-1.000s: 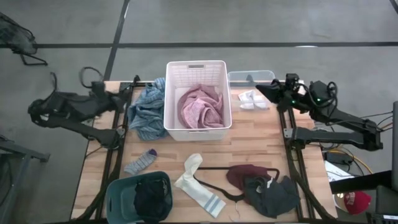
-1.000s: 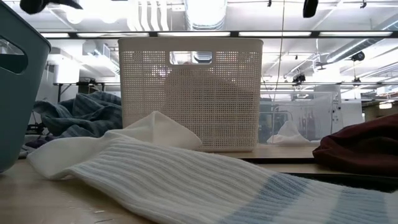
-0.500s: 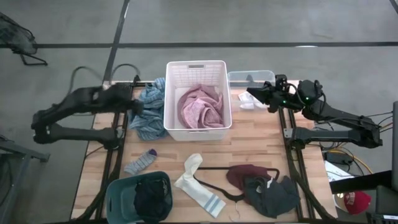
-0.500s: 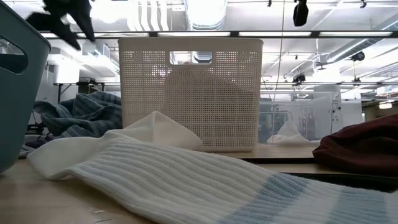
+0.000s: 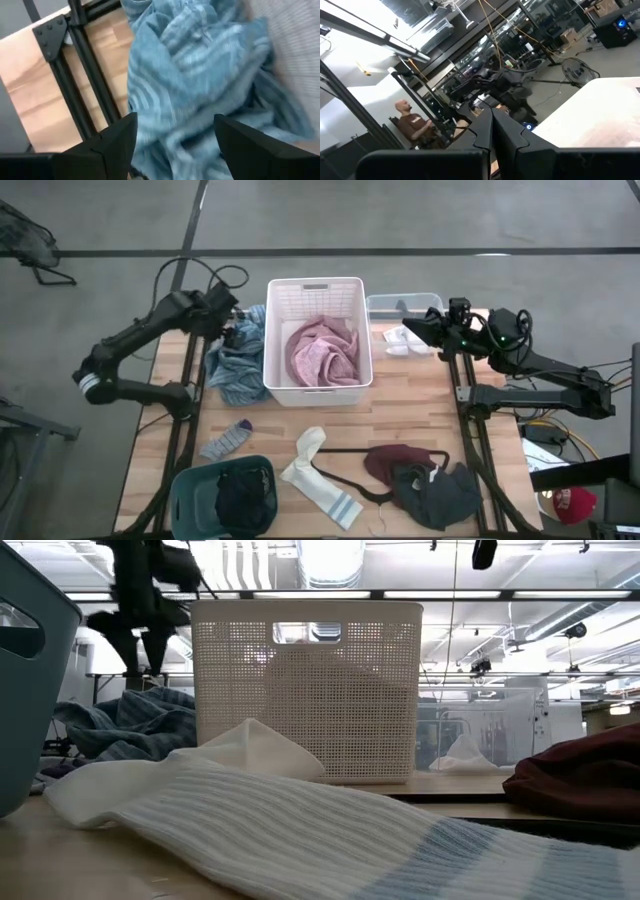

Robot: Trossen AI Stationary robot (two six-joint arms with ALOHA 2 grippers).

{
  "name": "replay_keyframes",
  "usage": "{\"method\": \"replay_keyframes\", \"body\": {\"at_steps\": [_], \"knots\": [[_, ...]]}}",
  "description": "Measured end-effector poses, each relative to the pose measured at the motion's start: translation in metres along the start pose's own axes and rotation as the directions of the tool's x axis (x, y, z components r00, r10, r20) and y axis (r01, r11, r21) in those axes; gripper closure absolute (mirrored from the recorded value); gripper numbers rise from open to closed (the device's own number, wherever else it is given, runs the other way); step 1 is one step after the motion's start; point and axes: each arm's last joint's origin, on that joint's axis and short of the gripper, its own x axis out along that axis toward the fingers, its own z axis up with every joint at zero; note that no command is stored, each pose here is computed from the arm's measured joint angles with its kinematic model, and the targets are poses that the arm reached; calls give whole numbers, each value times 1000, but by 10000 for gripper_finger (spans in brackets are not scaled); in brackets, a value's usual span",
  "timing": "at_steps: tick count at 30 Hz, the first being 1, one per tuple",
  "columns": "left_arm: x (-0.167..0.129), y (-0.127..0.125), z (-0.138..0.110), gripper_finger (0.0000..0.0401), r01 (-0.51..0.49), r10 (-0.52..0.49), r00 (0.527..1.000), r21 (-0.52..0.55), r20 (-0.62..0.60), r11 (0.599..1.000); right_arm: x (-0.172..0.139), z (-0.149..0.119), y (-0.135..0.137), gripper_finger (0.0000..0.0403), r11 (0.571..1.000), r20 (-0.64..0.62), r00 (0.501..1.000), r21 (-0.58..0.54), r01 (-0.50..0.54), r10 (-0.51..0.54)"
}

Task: Pick & Place Cloths
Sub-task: Put the blue towel into the white laundry basket

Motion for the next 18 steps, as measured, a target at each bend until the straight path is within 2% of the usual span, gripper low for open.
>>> {"method": "replay_keyframes", "body": {"at_steps": [4, 8, 13, 18], "knots": [[19, -6, 8, 135, -13, 16, 997, 43, -75, 999, 0, 0, 0, 394, 1000, -2, 1000, -4, -1, 1], [42, -14, 10, 135, 50, -34, 981, 78, -190, 996, 0, 0, 0, 394, 1000, -3, 1000, -4, -1, 1], [66, -16, 7, 135, -1, 32, 967, 122, -253, 992, 0, 0, 0, 394, 1000, -3, 1000, -4, 0, 0], [87, -19, 0, 140, 15, 31, 955, 151, -295, 988, 0, 0, 0, 394, 1000, -1, 1000, -7, 3, -3]]}}
